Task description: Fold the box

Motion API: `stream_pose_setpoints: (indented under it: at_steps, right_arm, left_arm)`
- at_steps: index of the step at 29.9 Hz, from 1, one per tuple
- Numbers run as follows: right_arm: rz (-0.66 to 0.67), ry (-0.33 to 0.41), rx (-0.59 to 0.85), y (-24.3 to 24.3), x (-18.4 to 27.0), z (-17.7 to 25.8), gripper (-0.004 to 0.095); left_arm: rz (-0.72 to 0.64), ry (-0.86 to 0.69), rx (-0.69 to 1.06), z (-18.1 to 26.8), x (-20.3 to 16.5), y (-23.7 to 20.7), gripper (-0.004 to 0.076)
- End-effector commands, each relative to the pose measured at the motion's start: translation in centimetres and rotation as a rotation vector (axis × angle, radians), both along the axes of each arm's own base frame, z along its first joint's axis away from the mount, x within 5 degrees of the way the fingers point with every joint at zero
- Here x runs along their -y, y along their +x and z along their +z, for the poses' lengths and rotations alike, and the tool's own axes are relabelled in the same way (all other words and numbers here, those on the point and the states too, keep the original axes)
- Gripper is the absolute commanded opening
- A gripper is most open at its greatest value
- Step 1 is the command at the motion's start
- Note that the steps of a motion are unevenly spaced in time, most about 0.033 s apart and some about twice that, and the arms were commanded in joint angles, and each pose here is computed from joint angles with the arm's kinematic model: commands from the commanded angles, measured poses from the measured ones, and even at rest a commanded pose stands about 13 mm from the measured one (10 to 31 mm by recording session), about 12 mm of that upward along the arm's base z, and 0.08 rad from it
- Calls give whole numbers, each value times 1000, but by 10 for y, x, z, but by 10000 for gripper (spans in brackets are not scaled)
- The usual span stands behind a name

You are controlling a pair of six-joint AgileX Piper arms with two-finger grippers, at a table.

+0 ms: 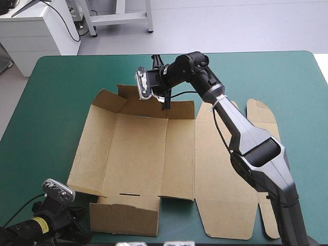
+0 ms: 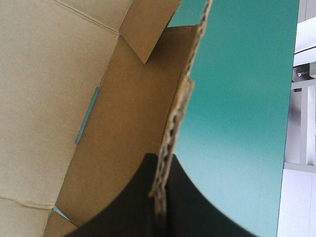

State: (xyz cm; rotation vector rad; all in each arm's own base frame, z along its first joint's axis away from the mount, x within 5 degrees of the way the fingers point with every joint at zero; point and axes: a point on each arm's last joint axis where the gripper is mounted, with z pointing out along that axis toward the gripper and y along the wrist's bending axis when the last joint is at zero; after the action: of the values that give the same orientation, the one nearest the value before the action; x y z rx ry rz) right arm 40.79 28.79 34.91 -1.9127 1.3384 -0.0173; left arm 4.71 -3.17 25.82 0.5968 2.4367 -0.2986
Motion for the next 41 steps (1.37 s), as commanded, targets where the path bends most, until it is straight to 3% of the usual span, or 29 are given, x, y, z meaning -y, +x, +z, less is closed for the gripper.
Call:
stream_pose_setpoints:
  at_steps: [1,12,19,21,26,29,32,34,38,40,41]
  right_arm:
    - [-6,111,106,-17,4,48,-21]
    - [30,179,161,-26,-14,55,-21]
    - [-16,233,112,-26,-15,56,17]
    - [-37,225,110,-25,-14,55,114]
    - [-56,218,110,-23,-13,55,478]
    - [-62,222,102,-24,-13,55,556]
    - [-116,246,37,-25,-11,54,542]
    - [-180,239,-1,-24,-7,54,466]
    - [-268,185,-24,-26,3,55,174]
    - [-287,154,-14,-28,8,59,-22]
    - [-293,148,-12,-30,11,62,-10]
  left_arm:
    - [2,-39,45,9,3,3,-8]
    - [2,-39,45,9,3,3,-8]
    - [2,-39,45,9,3,3,-8]
    - [2,-39,45,9,3,3,-8]
    - [2,-39,45,9,3,3,-8]
    - [2,-39,45,9,3,3,-8]
    - [2,-39,45,9,3,3,-8]
    - [2,-39,45,9,3,3,-8]
    - [2,-39,45,9,3,3,-8]
    - [2,-39,45,9,3,3,-8]
    - [2,-41,44,9,3,3,-8]
